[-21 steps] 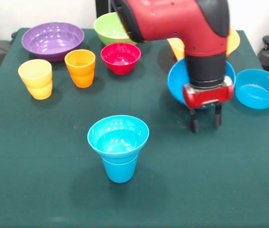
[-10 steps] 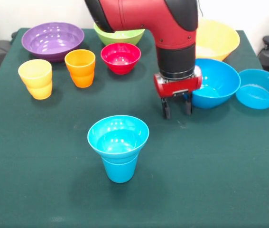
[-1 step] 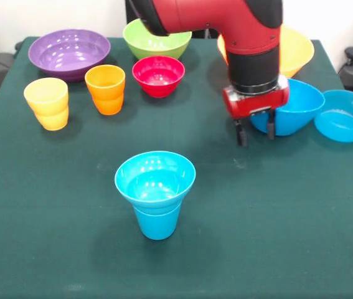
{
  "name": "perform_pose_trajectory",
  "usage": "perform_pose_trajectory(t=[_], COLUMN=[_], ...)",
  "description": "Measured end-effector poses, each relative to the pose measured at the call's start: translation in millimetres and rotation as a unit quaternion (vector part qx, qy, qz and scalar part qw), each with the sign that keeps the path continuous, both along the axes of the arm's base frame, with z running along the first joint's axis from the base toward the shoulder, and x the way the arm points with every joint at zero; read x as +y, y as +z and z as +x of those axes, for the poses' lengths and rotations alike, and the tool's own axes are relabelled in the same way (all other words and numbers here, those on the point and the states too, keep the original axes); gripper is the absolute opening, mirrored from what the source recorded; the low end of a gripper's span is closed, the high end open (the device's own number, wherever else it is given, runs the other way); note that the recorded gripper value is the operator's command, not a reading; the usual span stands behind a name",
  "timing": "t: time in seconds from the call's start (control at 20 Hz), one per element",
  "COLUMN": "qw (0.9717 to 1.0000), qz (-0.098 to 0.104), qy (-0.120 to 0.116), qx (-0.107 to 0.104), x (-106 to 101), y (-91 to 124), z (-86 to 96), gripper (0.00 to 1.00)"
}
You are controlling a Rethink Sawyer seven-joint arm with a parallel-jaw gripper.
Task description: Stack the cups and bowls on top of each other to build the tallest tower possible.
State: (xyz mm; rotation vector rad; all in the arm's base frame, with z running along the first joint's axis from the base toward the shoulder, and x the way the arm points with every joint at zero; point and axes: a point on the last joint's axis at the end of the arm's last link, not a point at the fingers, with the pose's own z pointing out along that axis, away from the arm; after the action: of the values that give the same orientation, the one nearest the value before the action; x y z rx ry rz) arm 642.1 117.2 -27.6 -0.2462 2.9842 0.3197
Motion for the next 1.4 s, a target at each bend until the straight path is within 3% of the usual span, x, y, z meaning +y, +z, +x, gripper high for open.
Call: perform_pose_trajectory(t=[0.2,0.5,1.05,1.4], qw=[0.9999,0.9994,0.9974,0.9965], qz=[0.009,0.016,0.037,0.057], qy=[0.009,0.022,0.014,0.013], qx=[-0.001,-0.02,-0.061,-0.059], x=[23.7,58.0,77.0,88.9], y=[3.6,6.4,7.8,9.2], z=[2.8,20.5,67.8,68.2], gripper=[1.0,1.0,1.0,1.0])
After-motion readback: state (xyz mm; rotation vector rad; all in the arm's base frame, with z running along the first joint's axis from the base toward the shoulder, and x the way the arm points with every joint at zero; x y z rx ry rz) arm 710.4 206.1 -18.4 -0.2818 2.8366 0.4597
